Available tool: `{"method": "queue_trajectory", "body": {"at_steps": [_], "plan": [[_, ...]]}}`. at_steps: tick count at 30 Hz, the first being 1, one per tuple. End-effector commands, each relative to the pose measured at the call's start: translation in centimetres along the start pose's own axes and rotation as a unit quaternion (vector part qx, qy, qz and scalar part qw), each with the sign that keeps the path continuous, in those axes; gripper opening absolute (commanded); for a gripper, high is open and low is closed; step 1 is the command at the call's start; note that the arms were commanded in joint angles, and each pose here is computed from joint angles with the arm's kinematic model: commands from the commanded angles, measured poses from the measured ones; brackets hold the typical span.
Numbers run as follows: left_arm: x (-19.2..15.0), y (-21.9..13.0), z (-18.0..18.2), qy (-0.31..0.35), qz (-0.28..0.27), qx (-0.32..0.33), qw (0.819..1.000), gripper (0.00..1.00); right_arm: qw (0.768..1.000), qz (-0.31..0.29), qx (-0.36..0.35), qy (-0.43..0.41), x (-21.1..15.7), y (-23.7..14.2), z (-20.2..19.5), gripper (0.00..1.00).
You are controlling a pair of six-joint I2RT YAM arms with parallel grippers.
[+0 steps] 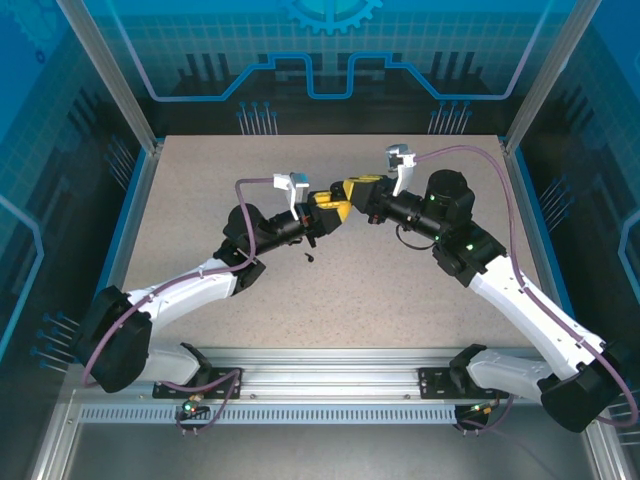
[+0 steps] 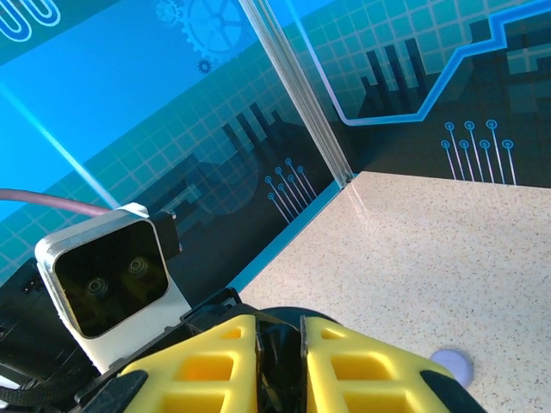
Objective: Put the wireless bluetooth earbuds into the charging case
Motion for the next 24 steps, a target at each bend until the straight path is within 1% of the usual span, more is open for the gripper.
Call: {"method": "queue_trajectory", "body": {"at_steps": [1,17,24], "plan": [[2.8,-0.2,-1.1,0.020,-0.046,-0.006,0.999,0.05,1.000,0.002,0.010,-0.009,-0.1,-0.3,0.8,0.17],[4.1,-0.5,-1.4,0.019,-0.083,-0.015,0.996,0.05,1.000,0.015,0.007,-0.005,-0.6,-0.2,0.6,0.18],[4.1,-0.5,-1.9,0.018,-0.084,-0.027,0.996,0.05,1.000,0.025,0.008,-0.010,-0.9,-0.4,0.8,0.18]]}}
Point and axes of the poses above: each hand's point on the last joint's axis, 136 mm out from that joint toward the fingers, its own y axis out along the fingers, its own z axis along the line the jaws close on, x = y × z, the point moved 2 cm from there along -y, back along the fingers, and after that the axes turned 8 degrees about y, right-handed, at the moved point
